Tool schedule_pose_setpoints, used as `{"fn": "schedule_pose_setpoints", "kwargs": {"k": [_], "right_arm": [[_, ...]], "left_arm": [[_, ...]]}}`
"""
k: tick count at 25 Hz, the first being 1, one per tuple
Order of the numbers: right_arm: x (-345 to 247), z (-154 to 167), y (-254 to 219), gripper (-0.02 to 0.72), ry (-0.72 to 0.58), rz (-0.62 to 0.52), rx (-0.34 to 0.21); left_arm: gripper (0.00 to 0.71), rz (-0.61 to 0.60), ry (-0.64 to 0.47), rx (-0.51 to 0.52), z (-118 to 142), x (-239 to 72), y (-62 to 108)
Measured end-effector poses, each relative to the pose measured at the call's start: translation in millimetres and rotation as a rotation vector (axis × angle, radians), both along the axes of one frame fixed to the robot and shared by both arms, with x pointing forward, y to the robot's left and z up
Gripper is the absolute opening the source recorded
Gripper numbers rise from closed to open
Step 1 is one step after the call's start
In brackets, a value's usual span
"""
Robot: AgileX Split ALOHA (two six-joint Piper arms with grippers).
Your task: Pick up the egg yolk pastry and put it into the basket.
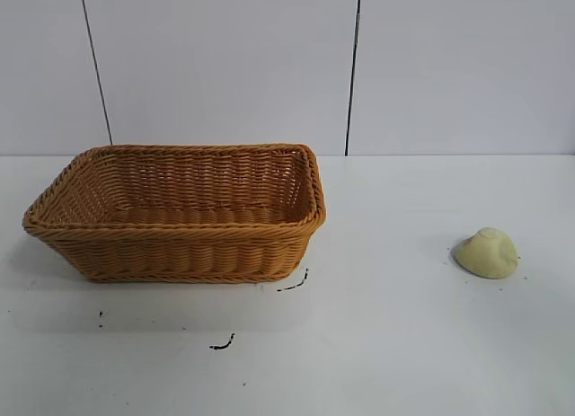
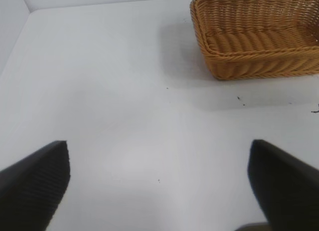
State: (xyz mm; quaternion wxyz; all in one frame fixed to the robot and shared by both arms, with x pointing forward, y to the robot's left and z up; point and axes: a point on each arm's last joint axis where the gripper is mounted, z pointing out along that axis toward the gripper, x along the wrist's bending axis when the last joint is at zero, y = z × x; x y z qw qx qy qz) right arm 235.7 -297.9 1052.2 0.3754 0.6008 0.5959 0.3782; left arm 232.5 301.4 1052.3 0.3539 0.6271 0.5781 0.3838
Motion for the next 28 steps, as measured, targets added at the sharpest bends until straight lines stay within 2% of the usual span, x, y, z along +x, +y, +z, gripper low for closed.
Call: {"fn": "schedule_pose_setpoints", "kwargs": {"k": [20,28], "right_arm": [[0,1,0,0.561,0.002,0.000,0.000],[41,42,0,0.571,0.157,0.001,0.002]], "left_arm": [[0.697,0.000,0.000,0.000,0,0,0.0],[0.697,0.000,0.000,0.000,0,0,0.0]]}}
